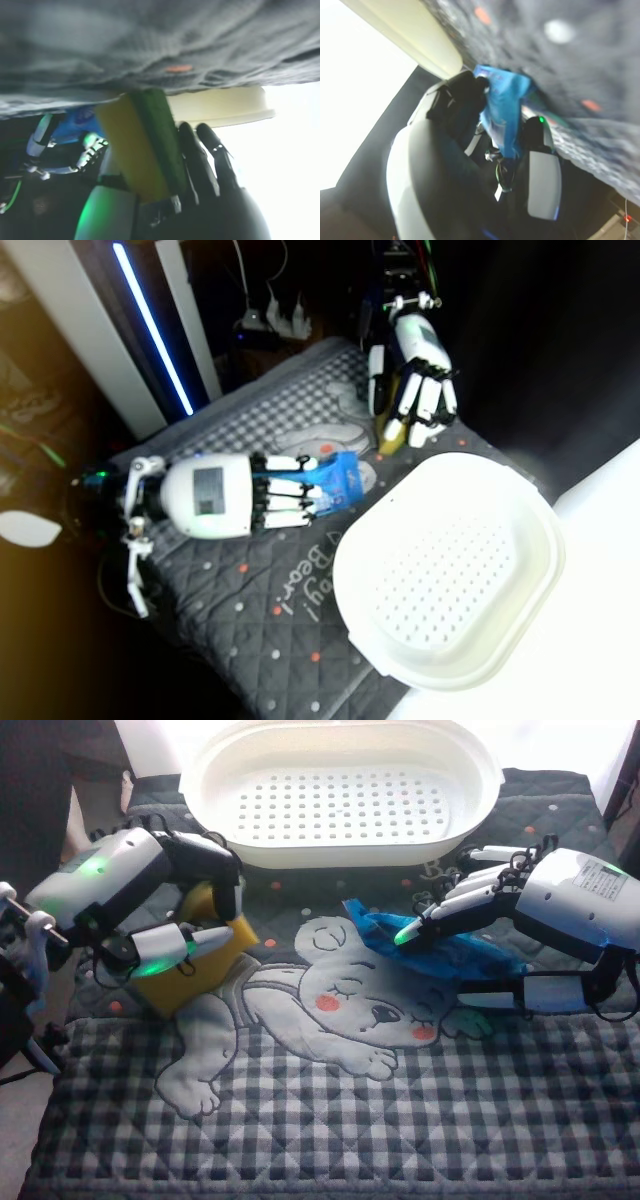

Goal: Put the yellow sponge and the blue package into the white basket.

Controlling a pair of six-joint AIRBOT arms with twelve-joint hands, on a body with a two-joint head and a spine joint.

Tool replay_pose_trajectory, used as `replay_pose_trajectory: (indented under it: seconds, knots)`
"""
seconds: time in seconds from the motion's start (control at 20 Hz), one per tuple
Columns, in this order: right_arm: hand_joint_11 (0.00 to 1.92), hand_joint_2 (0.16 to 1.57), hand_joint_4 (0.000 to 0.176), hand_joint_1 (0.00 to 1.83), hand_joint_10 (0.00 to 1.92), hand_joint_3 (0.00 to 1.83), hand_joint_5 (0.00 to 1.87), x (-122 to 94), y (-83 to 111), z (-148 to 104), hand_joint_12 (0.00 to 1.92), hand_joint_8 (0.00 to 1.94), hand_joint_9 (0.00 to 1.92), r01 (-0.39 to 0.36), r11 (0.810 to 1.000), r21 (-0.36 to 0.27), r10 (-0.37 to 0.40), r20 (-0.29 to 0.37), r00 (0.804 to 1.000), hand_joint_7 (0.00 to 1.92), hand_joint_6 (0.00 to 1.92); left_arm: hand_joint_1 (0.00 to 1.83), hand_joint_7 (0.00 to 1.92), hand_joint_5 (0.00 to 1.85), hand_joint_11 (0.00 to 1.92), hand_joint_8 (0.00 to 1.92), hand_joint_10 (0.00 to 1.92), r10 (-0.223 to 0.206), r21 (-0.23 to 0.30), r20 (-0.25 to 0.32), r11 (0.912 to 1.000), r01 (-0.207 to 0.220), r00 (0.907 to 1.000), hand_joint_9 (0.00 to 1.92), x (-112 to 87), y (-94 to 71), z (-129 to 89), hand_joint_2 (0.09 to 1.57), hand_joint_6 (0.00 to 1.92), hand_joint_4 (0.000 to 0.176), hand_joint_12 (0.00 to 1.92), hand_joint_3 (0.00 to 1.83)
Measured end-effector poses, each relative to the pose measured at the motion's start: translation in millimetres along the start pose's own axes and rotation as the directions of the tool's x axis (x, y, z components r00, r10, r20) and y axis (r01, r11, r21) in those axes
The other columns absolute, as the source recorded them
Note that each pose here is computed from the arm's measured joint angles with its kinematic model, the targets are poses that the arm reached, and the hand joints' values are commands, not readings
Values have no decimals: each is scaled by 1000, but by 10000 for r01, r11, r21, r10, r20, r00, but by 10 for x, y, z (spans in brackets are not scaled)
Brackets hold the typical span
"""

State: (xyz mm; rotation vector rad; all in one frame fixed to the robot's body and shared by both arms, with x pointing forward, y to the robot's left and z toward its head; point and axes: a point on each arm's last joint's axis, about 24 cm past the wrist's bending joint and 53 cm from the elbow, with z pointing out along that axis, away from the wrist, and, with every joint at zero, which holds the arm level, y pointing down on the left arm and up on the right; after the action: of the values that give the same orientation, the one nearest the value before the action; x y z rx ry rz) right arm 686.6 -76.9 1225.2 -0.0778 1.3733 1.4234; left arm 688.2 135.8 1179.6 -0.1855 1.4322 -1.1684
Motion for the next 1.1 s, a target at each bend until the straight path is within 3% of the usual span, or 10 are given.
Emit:
replay_pose_trajectory:
  seconds: [0.1,0.2,0.3,0.4,0.55,0.7,0.75,0.85,1.05,1.1]
  knots:
    - [292,1114,0,1373,1253,0,923,-21,6,-1,1291,830,830,-39,10000,-28,40,84,10000,1090,986,1255,839,1073,383,1403,1173,-56,65,-4,10000,56,10000,671,6,-42,-19,1140,615,0,1779,0]
    - [439,1133,0,1368,1371,0,917,-85,9,-24,1429,922,829,-15,10000,-28,16,201,9998,993,963,1366,979,1020,456,1064,1353,-32,301,-71,9995,34,10000,813,14,-130,-62,1119,750,0,1577,0]
    - [802,1102,0,1380,1174,0,898,-192,75,-104,1123,785,994,89,9999,-77,-87,294,9995,1045,973,1263,917,976,642,1349,1387,163,588,-16,9981,-162,9999,828,-67,-235,-123,1144,703,0,1726,0]
    - [1060,1084,0,1386,1090,0,940,-369,166,-230,998,753,1067,290,9994,-206,-279,530,9982,1055,904,1376,1048,926,937,799,1071,448,982,279,9940,-473,9986,1069,-249,-386,-173,1084,942,0,1143,0]
    - [907,1065,0,1386,1089,0,982,-646,267,-340,1227,591,1095,426,9983,-388,-377,1185,9922,1138,856,1387,1046,895,1051,793,1002,600,1913,946,9785,-773,9937,1075,-499,-701,-207,1085,1009,0,885,0]
    - [1055,1062,0,1276,431,0,1041,-854,437,-404,991,788,1295,371,9941,-1016,-165,1967,9803,1188,746,1404,1201,1096,1034,543,896,782,2900,1234,9505,-1113,9893,1149,-587,-1031,-163,1026,671,0,860,0]
    - [1034,1058,0,1372,892,0,997,-899,472,-417,944,671,1149,355,9925,-1168,-95,2155,9764,1149,779,1406,1248,1095,1053,448,874,816,3182,1384,9401,-1224,9870,1167,-637,-1135,-135,1018,666,0,862,1]
    - [1056,1061,0,1394,1018,1,964,-1105,598,-329,877,618,1102,543,9847,-1658,-64,2763,9610,1143,850,1409,1294,1167,1023,359,898,846,3701,1996,9160,-1551,9762,1172,-842,-1347,57,1008,478,0,911,0]
    - [988,1047,0,1397,1078,0,1055,-1442,911,77,1029,407,1086,1040,9606,-2576,-49,3584,9336,1222,736,1398,1133,934,1156,695,879,940,3552,2218,9192,-1702,9705,1149,-999,-1426,421,1058,885,0,676,0]
    - [1032,1008,0,1315,820,2,1175,-1440,902,194,1197,447,1224,1019,9616,-2547,-42,3578,9338,1335,527,1395,1110,898,1160,739,912,1020,3417,2224,9233,-1755,9696,1122,-1025,-1411,538,1068,950,0,648,1]
